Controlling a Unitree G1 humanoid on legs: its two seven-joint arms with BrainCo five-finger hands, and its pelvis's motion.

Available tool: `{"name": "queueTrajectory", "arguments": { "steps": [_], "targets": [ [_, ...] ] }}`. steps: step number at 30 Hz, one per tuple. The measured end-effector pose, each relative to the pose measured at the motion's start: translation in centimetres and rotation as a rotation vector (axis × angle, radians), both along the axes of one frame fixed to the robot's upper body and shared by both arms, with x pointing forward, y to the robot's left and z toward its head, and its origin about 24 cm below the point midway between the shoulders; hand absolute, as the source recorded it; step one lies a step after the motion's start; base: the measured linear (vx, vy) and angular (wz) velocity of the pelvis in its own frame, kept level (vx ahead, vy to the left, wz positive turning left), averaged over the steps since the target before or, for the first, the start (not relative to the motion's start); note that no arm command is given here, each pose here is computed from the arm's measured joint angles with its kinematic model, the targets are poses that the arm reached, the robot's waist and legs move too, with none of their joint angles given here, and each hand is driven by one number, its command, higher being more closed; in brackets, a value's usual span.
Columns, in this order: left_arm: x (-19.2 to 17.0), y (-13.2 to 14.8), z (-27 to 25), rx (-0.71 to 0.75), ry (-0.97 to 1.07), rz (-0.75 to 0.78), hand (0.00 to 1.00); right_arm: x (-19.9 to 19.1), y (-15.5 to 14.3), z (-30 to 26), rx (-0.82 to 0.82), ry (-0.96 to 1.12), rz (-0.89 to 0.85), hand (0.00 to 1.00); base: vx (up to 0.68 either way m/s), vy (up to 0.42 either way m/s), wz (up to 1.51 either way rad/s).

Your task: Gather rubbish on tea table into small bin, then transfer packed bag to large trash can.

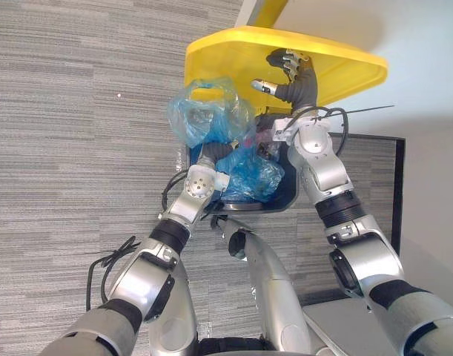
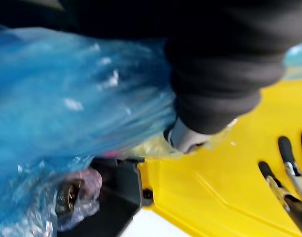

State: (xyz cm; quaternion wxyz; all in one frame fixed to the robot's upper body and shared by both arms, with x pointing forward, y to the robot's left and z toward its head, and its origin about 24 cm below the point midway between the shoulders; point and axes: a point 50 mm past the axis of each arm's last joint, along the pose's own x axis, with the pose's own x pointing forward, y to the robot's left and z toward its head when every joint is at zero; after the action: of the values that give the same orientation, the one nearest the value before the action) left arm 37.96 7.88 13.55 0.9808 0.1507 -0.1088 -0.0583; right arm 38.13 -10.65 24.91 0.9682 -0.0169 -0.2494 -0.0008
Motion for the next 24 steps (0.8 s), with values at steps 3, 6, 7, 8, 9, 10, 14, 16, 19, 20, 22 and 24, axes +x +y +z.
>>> {"name": "queueTrajectory", "arguments": {
  "steps": [3,6,7,8,9,10,14,16,19,20,22,24],
  "targets": [
    [0.0,0.0,-0.4,0.062,0.003,0.005,0.00,0.0,0.0,0.0,-0.001,0.000,0.001,0.00,-0.05,-0.009,0.01],
    [0.0,-0.1,-0.4,0.154,-0.019,0.013,0.00,0.0,0.2,0.0,-0.010,-0.001,0.005,0.00,-0.05,-0.021,0.00],
    [0.0,-0.1,-0.5,0.190,-0.026,0.016,0.00,0.0,0.3,-0.1,-0.015,-0.001,0.009,0.00,-0.04,-0.022,-0.01],
    [0.0,-0.2,-0.4,0.233,-0.036,0.017,0.00,0.0,0.3,-0.1,-0.021,0.000,0.015,0.00,-0.04,-0.022,-0.01],
    [0.0,-0.3,-0.4,0.249,-0.039,0.017,0.00,0.0,0.4,-0.1,-0.023,0.000,0.016,0.00,-0.06,-0.021,0.00],
    [0.0,-0.5,-0.4,0.296,-0.050,0.014,0.00,-0.1,0.5,-0.1,-0.029,0.000,0.019,0.00,-0.05,-0.017,0.01],
    [-0.1,-1.6,0.1,0.441,-0.104,-0.029,0.00,-0.1,0.7,-0.2,-0.045,0.002,0.036,0.00,-0.06,-0.018,0.00],
    [-0.1,-2.0,0.2,0.481,-0.119,-0.042,0.00,-0.1,0.7,-0.3,-0.047,0.004,0.039,0.00,-0.07,-0.020,0.00],
    [-0.4,-2.8,-0.1,0.558,-0.133,-0.086,0.00,-0.1,0.7,-0.6,-0.070,0.007,0.038,0.00,-0.06,-0.019,0.04],
    [-0.6,-3.2,-0.3,0.581,-0.132,-0.116,0.00,-0.1,0.6,-0.9,-0.089,0.010,0.035,0.00,-0.04,-0.023,0.09],
    [-0.8,-3.6,-0.3,0.619,-0.150,-0.143,0.00,-0.1,0.5,-1.2,-0.094,0.019,0.038,0.00,-0.04,-0.022,0.07],
    [-1.1,-4.1,0.0,0.636,-0.177,-0.172,0.00,-0.1,0.3,-1.9,-0.098,0.038,0.037,0.00,-0.04,-0.017,0.03]
  ]
}}
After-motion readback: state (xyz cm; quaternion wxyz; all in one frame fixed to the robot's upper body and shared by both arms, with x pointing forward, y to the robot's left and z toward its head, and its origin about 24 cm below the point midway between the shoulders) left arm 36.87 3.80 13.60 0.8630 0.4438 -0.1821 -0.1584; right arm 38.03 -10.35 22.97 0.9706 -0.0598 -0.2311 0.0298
